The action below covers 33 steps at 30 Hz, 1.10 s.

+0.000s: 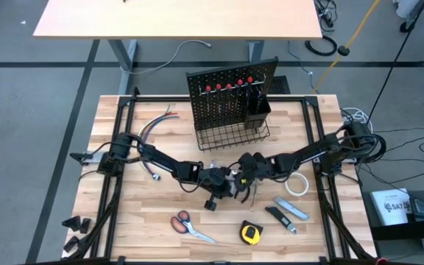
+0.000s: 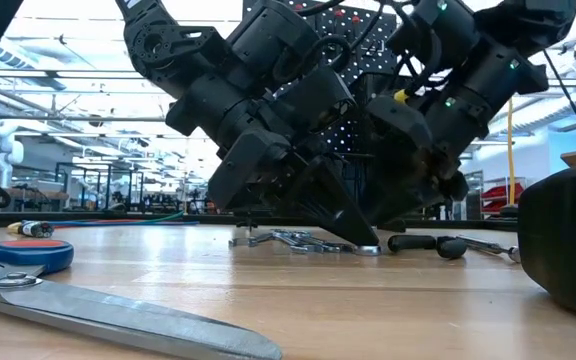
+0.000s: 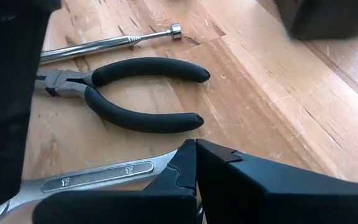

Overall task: Hang tools onto peg board
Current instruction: Put the wrench into the black bin on the pegboard

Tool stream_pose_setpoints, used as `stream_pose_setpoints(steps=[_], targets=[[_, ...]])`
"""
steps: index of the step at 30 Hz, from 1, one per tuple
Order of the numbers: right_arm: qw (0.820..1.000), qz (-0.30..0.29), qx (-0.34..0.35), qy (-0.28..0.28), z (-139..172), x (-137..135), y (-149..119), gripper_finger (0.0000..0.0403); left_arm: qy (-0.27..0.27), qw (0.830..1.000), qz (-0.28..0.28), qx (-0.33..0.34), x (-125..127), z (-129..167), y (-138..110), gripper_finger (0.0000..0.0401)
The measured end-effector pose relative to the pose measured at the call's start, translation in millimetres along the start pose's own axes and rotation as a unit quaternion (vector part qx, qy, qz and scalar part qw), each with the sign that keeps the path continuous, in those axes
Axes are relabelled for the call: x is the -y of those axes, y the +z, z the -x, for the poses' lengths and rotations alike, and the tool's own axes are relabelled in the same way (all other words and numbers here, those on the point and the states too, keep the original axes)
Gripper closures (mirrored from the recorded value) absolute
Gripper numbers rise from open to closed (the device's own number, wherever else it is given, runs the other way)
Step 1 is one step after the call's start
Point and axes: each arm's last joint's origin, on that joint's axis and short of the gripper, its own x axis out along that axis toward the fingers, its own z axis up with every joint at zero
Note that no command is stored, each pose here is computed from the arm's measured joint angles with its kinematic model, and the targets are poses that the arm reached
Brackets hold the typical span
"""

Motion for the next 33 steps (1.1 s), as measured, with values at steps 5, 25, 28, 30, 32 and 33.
stream_pose_setpoints(steps=[5, 25, 28, 30, 32, 33], targets=[[1.0, -0.016, 0.009, 0.006, -4.6, 14.5, -4.3, 0.0192, 0.0, 1.0, 0.0, 0.0, 0.0, 0.0, 0.0, 0.04], [0.991, -0.07, 0.053, 0.102, -26.9, 22.5, -16.3, 0.0193, -0.001, 1.0, 0.0, 0.0, 0.5, -0.1, 0.1, 0.04], [0.99, -0.073, 0.039, 0.11, -25.8, 20.3, -18.7, 0.0193, -0.001, 1.0, 0.0, 0.0, 0.5, -0.1, 0.1, 0.04], [0.99, -0.075, 0.033, 0.114, -25.0, 18.0, -21.5, 0.0193, -0.001, 1.0, 0.0, 0.0, 0.5, -0.1, 0.1, 0.04], [0.99, -0.074, 0.029, 0.116, -24.1, 15.7, -24.3, 0.0193, -0.001, 1.0, 0.0, 0.0, 0.7, 0.0, 0.2, 0.04], [0.99, -0.074, 0.027, 0.118, -23.6, 14.6, -25.7, 0.0193, -0.001, 1.0, 0.0, 0.0, 1.0, -0.1, 0.2, 0.04]])
